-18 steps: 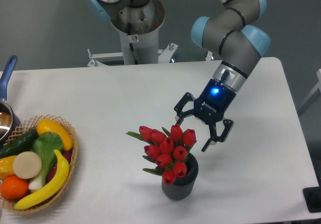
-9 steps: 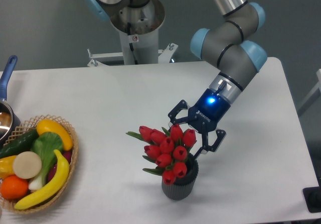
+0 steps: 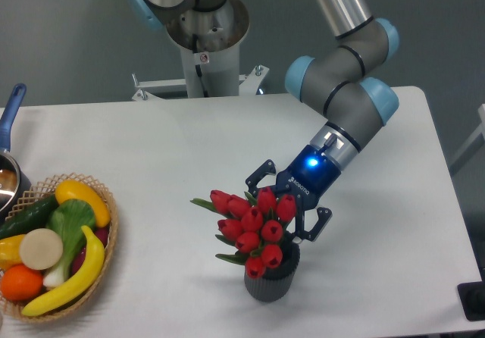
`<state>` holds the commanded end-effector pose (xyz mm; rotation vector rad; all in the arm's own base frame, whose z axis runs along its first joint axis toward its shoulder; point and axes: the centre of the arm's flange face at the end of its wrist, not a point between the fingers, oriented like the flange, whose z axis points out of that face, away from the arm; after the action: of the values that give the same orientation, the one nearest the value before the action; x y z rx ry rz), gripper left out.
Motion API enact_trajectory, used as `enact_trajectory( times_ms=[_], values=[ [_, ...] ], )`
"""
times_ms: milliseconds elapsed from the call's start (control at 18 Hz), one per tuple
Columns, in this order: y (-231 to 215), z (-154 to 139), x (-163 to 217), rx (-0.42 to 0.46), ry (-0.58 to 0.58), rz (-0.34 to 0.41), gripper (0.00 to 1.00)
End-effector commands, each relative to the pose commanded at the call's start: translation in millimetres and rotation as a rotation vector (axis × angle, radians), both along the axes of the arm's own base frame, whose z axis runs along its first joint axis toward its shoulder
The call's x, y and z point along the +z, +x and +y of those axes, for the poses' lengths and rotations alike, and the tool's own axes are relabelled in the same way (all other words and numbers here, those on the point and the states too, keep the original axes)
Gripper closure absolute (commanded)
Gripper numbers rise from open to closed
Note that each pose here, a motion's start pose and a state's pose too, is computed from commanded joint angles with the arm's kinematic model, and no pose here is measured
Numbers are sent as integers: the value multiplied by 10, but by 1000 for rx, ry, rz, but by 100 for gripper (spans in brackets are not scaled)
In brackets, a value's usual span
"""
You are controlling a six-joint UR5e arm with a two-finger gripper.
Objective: Pick up the flowers from the vase
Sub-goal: 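Close the gripper around the tulip stems just below the blooms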
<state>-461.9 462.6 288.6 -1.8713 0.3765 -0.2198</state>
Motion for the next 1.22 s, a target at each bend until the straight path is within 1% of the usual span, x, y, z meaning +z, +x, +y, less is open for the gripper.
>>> enact_trajectory(
  times_ms=[167,222,333,444,556,611,944,1222],
  values=[
    [-19,-1,11,2,2,4,53],
    [-34,-6,23,3,2,9,60],
    [-85,-3,119,6,11,28,61],
    [-87,-13,144,8,11,31,75],
    [-95,-20,160,10,11,32,85],
    [-93,-21,170,10,12,33,86],
    [-138,-63,285,23,17,43,87],
    [-114,-72,549,30,33,58,86]
  ],
)
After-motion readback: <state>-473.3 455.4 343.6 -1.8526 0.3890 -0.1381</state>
